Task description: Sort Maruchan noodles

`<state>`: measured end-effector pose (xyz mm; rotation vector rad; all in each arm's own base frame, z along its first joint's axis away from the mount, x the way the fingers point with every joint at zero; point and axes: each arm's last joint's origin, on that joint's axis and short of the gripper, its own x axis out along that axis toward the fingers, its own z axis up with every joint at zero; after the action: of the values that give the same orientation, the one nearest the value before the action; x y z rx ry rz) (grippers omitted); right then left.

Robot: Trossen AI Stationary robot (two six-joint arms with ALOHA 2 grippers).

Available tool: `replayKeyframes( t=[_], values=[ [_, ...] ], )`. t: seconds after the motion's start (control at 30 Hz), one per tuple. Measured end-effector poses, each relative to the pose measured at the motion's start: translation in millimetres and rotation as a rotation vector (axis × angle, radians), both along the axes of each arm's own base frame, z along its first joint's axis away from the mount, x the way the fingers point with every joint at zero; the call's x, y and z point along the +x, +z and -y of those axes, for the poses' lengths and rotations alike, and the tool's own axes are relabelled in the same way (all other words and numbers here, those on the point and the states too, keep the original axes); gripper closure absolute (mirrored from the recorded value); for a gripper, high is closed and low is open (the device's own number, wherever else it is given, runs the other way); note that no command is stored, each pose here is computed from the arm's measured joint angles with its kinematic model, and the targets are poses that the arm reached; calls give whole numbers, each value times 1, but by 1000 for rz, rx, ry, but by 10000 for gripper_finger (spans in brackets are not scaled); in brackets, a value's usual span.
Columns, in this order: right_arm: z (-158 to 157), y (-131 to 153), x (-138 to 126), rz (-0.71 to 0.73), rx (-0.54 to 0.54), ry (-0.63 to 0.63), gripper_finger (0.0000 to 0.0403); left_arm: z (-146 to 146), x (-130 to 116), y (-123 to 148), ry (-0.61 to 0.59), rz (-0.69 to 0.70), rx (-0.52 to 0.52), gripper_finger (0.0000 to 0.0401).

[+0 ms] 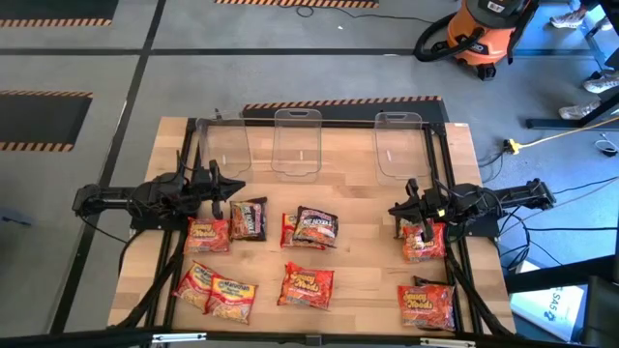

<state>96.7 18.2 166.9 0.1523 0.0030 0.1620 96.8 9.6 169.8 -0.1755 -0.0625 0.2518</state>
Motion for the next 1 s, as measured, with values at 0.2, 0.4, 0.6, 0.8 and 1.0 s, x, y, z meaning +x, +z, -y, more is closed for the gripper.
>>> replayKeyframes(
  t=[0.2,0.4,0.6,0.8,1.0],
  values=[
    [0,0,0,0,0,0,403,0,0,0,0,0,0,390],
    [0,0,0,0,0,0,403,0,0,0,2,0,2,390],
    [0,0,0,0,0,0,403,-3,-1,1,112,-16,86,390],
    [0,0,0,3,1,0,403,-2,-1,2,69,13,7,390],
    [0,4,0,29,126,-5,403,-2,-1,4,51,73,-97,390]
  ],
)
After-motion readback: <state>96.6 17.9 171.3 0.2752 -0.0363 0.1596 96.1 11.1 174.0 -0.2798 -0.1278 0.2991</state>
